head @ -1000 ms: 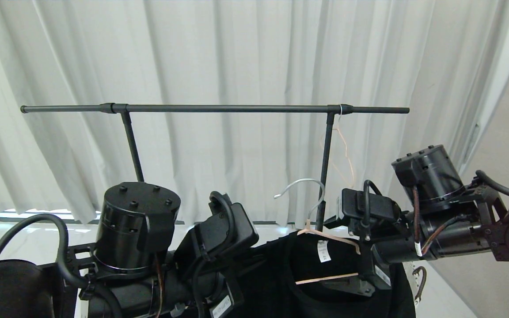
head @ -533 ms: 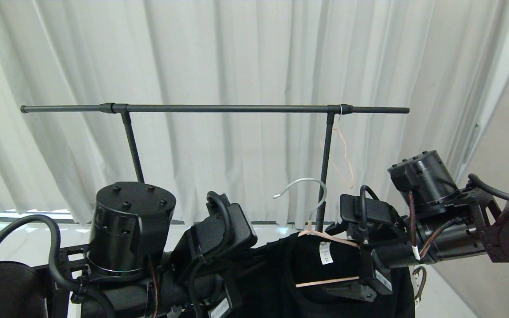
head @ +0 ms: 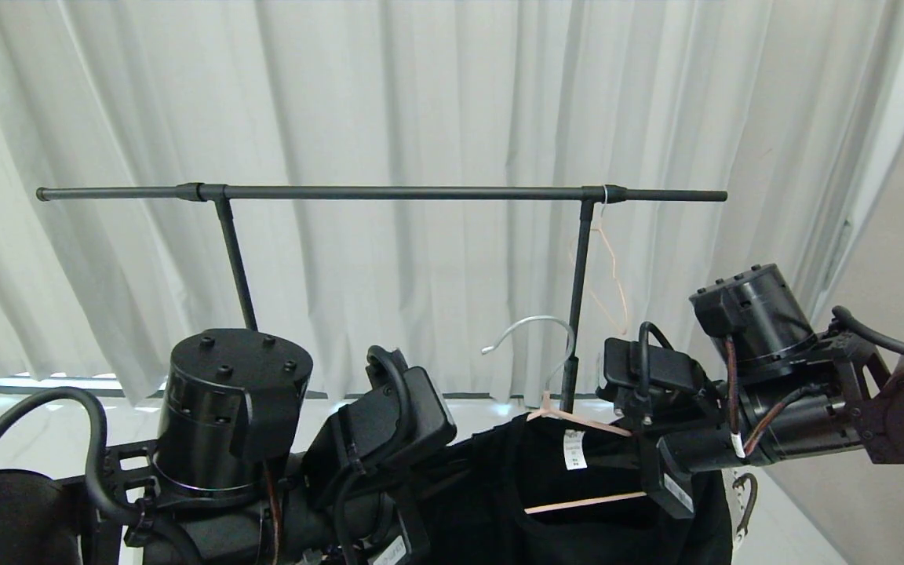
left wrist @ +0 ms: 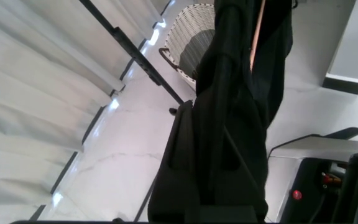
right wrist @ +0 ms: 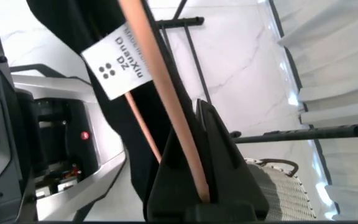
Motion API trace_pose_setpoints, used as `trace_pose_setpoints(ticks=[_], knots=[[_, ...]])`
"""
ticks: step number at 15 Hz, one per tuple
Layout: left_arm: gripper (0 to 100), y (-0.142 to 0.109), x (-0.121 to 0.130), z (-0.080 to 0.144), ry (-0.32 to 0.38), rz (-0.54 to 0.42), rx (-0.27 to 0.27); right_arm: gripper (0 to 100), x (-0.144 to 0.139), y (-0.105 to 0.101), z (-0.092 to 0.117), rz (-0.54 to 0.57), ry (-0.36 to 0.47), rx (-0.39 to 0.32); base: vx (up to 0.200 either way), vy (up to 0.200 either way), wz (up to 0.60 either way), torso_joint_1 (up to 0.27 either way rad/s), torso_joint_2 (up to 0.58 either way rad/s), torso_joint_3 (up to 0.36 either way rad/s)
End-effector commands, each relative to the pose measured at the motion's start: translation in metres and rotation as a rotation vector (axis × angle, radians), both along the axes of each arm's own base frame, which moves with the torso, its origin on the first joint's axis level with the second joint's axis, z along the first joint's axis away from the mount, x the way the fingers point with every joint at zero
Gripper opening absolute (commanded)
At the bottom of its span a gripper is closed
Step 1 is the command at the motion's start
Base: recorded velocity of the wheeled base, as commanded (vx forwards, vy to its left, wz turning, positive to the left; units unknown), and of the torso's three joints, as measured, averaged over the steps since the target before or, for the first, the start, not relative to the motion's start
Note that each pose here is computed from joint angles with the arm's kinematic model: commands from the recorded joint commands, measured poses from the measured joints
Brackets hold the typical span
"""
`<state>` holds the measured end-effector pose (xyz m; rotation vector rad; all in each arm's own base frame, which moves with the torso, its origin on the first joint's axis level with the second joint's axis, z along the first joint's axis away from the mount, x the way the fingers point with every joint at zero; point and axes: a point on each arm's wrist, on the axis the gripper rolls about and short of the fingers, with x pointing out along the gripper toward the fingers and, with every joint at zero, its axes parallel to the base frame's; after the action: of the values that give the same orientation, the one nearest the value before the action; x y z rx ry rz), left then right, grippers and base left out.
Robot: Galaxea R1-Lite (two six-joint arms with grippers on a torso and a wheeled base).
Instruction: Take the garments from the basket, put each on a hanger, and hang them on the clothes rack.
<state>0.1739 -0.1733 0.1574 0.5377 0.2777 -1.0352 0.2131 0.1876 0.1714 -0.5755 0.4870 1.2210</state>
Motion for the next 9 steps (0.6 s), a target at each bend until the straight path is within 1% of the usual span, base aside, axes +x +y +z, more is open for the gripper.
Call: trace_pose_setpoints(ticks=[1,3,4,5,6,7,8,9], knots=[[0,-0.001,0.000,-0.001,0.000,0.000,0.005,0,0.000,0.000,0.001,-0.001,-0.011,0.010,0.000,0.000,0.00,0.000,0.00,0.000],[0,-0.002,-0.001,-0.001,-0.001,0.004,0.007,0,0.001,0.000,0.006,0.001,-0.041,0.031,0.000,0.000,0.00,0.000,0.00,0.000],[100,-0.003,-0.001,-0.001,0.001,0.003,0.005,0,0.000,0.000,0.009,0.003,-0.062,0.046,0.000,0.000,0.00,0.000,0.00,0.000],[100,-0.002,-0.001,-0.001,0.003,0.006,0.004,0,-0.001,-0.001,0.013,0.006,-0.085,0.060,0.000,0.000,0.00,0.000,0.00,0.000],[100,-0.002,-0.001,-0.001,0.003,0.006,0.004,0,0.000,-0.001,0.013,0.006,-0.086,0.061,0.000,0.000,0.00,0.000,0.00,0.000],[100,0.002,0.003,0.002,-0.004,0.031,-0.004,0,0.000,-0.008,0.021,0.000,-0.133,0.073,0.000,0.000,0.00,0.000,0.00,0.000],[100,0.006,0.005,0.002,-0.004,0.055,-0.003,0,0.004,-0.014,0.022,-0.004,-0.164,0.063,0.000,0.000,0.00,0.000,0.00,0.000],[100,0.012,0.005,0.005,-0.010,0.074,-0.014,0,0.008,-0.021,0.024,-0.013,-0.195,0.053,0.000,0.000,0.00,0.000,0.00,0.000]])
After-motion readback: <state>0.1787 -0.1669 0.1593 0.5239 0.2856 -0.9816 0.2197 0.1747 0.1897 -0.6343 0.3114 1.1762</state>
